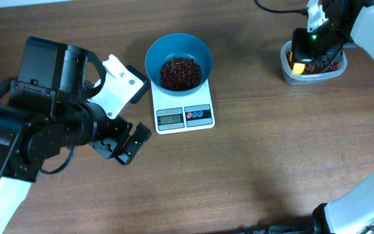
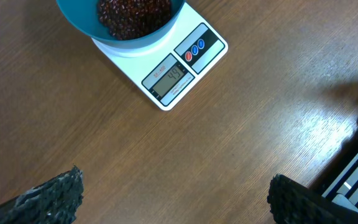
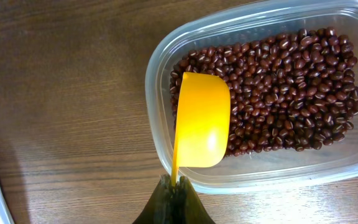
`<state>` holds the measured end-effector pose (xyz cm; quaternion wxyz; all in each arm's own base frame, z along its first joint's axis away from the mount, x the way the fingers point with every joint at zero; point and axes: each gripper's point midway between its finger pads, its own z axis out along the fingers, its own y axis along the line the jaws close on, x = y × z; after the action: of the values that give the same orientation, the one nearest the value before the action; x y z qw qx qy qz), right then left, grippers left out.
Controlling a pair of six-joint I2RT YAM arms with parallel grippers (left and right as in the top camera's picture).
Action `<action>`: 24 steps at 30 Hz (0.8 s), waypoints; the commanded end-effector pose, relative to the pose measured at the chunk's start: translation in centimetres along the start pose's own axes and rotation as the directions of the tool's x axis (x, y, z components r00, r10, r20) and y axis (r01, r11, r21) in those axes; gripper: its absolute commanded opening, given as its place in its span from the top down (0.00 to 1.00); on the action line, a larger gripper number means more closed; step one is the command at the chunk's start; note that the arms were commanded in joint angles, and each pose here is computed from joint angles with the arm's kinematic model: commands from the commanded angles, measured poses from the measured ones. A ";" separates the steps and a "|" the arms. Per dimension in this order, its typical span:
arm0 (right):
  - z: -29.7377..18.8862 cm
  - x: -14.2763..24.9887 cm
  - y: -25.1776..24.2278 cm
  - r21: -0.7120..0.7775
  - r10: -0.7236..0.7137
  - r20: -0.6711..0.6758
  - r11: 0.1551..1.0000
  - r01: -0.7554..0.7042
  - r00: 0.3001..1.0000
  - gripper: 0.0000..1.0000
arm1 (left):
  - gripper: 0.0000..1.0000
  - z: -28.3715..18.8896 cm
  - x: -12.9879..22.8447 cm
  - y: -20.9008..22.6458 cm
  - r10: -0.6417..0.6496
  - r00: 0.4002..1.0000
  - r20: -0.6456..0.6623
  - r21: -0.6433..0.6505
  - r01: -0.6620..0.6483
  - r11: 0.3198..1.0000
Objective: Scoop item into bowl and weigh 50g on scale
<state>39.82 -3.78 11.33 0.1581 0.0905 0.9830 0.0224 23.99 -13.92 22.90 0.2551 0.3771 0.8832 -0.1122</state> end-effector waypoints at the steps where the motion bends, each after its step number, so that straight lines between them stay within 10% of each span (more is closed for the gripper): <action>1: -0.4 -0.3 -0.3 -0.024 0.019 0.007 1.000 -0.019 1.000 0.96 | 0.01 -0.8 -0.7 -0.3 0.026 0.999 0.035 0.004 -0.026 1.000; 24: -5.9 -2.7 -1.0 -0.173 -0.036 0.172 0.983 0.067 0.984 0.96 | 0.03 -0.8 -0.7 -0.3 0.026 0.999 0.035 0.004 -0.026 1.000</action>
<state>40.01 -5.93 14.91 0.2125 0.0640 0.9726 0.0699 23.99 -13.92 22.90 0.2551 0.3771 0.8832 -0.1122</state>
